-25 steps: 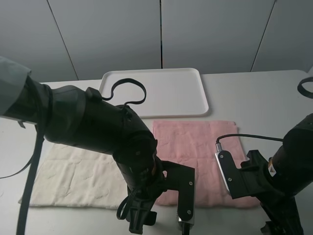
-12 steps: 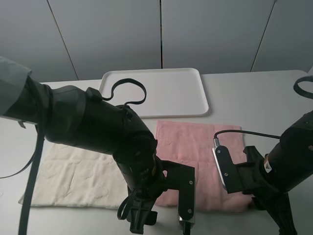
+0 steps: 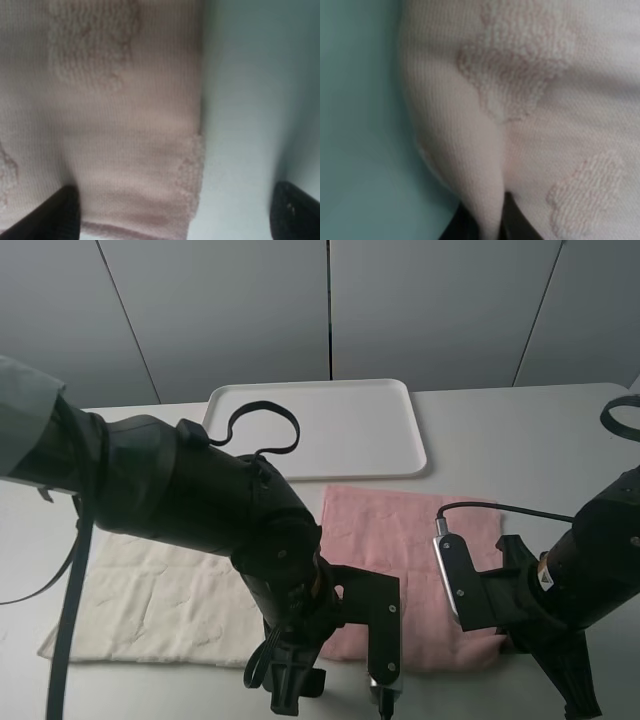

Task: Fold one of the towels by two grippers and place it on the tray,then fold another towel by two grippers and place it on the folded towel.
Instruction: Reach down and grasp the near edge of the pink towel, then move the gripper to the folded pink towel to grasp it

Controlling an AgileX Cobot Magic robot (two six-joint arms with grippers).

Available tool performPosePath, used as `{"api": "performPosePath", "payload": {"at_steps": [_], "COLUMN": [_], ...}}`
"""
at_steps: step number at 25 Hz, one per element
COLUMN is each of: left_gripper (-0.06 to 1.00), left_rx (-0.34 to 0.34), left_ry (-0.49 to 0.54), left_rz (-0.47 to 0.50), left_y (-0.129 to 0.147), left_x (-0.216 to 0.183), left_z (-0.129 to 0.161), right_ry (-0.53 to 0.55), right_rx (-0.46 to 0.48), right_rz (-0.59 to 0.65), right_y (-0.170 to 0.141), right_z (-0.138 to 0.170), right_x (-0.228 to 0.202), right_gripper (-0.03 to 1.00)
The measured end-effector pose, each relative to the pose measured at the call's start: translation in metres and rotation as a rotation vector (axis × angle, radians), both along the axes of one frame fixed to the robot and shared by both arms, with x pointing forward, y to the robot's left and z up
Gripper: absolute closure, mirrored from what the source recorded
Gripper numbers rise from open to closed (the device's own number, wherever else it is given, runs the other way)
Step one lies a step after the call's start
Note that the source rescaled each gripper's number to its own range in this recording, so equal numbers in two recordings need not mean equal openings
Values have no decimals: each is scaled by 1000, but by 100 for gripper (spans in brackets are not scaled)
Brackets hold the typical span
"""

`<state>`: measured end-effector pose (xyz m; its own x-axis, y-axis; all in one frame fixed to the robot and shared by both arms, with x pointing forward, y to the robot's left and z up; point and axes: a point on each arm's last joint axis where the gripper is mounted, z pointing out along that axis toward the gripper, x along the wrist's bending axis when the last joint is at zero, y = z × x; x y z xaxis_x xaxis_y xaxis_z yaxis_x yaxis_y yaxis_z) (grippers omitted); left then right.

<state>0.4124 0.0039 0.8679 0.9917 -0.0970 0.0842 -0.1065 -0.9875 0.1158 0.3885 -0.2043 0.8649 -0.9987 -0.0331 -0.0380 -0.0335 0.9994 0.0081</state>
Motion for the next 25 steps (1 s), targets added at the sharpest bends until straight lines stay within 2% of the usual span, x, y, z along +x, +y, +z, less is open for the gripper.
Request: {"api": "performPosePath", "payload": {"at_steps": [13,15,17,22,23,25], "left_gripper": [-3,2,17,82,90,93], "left_rx": [31,33,34,27,26,26], "left_ry": [-31,-30,-32,-60,-62,-62], "left_rz": [7,8,5,-23,-24,-24], "left_y": [1,1,1,-1,-1,-1], "left_x": [4,4,3,6,7,7], "left_z": [-3,-3,-3,-4,-3,-3], "right_ry": [0,1,3,3,3,4], "right_rx": [12,16,20,20,20,21], "right_rz": [-27,-35,-46,-48,-48,-49], "right_y": [1,1,2,2,2,2], "right_z": [0,0,0,0,0,0], "right_x": [0,0,0,0,0,0], "right_gripper": [95,95,95,95,95,95]}}
